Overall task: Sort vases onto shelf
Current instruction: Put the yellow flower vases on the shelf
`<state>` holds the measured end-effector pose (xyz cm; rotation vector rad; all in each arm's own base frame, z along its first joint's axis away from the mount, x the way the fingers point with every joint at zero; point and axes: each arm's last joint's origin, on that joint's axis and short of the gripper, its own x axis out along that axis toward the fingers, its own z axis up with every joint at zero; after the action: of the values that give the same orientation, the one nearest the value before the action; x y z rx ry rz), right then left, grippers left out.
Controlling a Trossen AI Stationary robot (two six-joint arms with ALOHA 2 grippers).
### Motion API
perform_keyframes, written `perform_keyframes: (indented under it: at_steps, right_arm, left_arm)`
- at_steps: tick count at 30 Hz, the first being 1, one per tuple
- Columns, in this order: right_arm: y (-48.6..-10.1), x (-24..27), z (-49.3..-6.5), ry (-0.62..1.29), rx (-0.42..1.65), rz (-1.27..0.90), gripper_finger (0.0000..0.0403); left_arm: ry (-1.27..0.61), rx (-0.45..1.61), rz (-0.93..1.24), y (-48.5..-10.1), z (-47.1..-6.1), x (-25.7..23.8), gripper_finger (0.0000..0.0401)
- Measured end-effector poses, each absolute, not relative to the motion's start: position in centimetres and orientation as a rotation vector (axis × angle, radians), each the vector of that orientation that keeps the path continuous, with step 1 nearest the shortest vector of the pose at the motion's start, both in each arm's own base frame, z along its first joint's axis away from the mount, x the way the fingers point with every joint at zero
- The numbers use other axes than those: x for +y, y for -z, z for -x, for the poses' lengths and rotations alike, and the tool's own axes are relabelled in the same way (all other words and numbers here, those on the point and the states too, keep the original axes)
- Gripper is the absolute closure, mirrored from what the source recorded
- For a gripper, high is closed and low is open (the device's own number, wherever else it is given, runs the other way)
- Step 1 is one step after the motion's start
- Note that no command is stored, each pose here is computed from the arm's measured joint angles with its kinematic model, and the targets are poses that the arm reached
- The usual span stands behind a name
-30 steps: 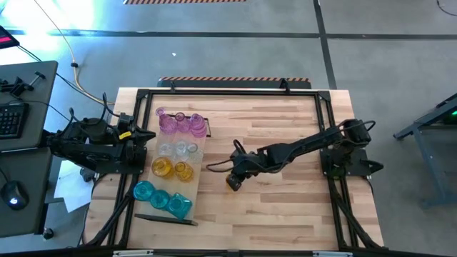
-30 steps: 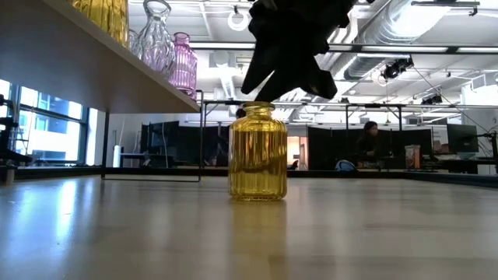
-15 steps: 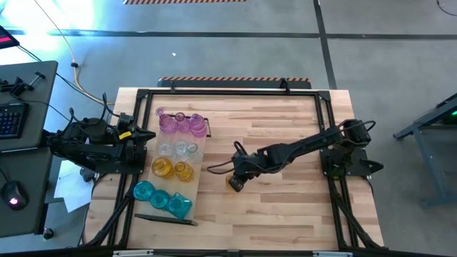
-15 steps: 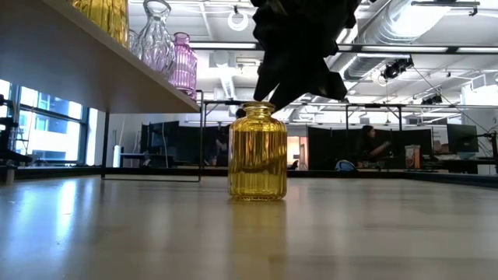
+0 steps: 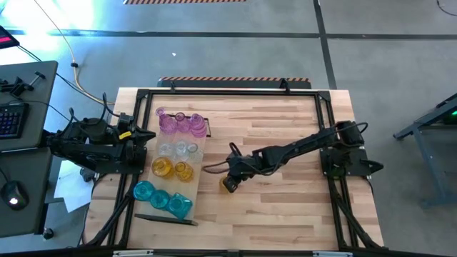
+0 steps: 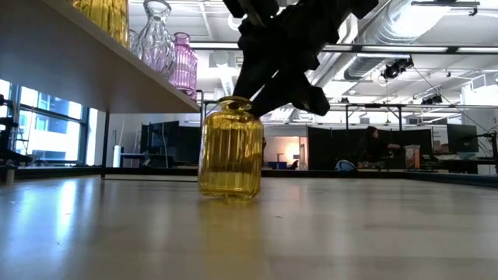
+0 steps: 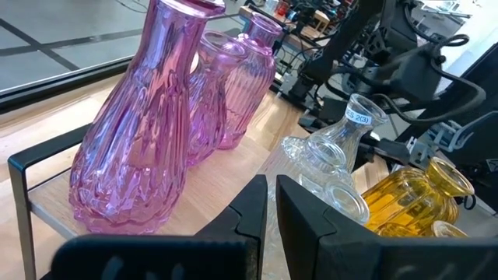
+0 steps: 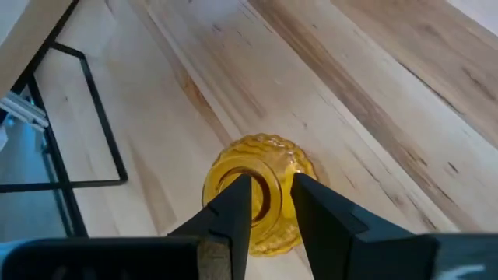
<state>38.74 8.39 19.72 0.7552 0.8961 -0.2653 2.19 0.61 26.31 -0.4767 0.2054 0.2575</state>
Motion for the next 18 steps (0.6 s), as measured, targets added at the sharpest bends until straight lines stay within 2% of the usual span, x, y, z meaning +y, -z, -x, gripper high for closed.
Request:
perform_keyframes:
  at_steps: [11,18]
  right_arm:
    - [-19.66,8.51,-38.72,0.231,0.921,-0.778,0.0316]
    - [-19.12,9.17,-38.47,0.184,0.974,-0.788,0.0384]
  left_arm:
    - [-0.257,0.205,0.477,-26.31,-2.19,0.61,0.0380]
    - [-0.258,0.206,0.476,-26.31,-2.19,0.61,0.0380]
